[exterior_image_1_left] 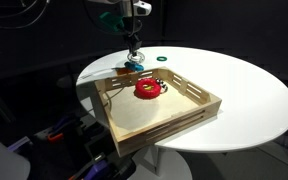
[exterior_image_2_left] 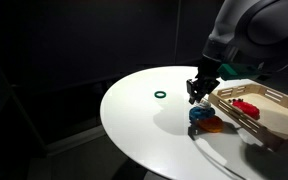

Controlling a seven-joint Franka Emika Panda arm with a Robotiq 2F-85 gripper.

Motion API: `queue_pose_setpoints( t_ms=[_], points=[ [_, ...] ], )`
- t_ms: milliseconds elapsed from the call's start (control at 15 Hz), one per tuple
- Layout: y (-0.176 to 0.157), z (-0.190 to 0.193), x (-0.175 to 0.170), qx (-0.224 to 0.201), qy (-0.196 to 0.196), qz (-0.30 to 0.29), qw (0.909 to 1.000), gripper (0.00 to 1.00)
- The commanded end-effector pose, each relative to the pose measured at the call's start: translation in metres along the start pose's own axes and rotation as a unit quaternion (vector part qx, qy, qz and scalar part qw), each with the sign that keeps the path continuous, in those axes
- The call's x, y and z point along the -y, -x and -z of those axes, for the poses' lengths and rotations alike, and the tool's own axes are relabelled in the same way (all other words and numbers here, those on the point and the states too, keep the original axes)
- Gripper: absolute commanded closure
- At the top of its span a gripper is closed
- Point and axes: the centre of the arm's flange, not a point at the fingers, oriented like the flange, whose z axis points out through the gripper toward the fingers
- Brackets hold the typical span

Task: Put the clear ring on top of the blue ring.

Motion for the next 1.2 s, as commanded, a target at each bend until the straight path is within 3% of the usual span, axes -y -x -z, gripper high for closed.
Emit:
queue_pose_setpoints(
  t_ms=[0, 67, 133, 200, 267, 400, 667, 1133],
  points=[
    [-0.005, 0.0, -0.004, 0.027, 0.008, 0.011, 0.9995, 0.92],
    [-0.005, 0.0, -0.004, 0.032, 0.011, 0.013, 0.9993, 0.91],
    [-0.005, 0.001, -0.004, 0.035, 0.013, 0.019, 0.9991, 0.82],
    [-0.005, 0.001, -0.003, 0.037, 0.014, 0.023, 0.999, 0.48],
    [-0.006, 0.003, -0.004, 0.038, 0.015, 0.025, 0.9988, 0.47],
    [-0.009, 0.008, -0.007, 0.04, 0.019, 0.031, 0.9985, 0.34],
    [-0.021, 0.027, -0.018, 0.037, 0.022, 0.036, 0.9984, 0.01],
    [-0.041, 0.092, -0.034, 0.036, 0.034, 0.06, 0.997, 0.0]
  ],
)
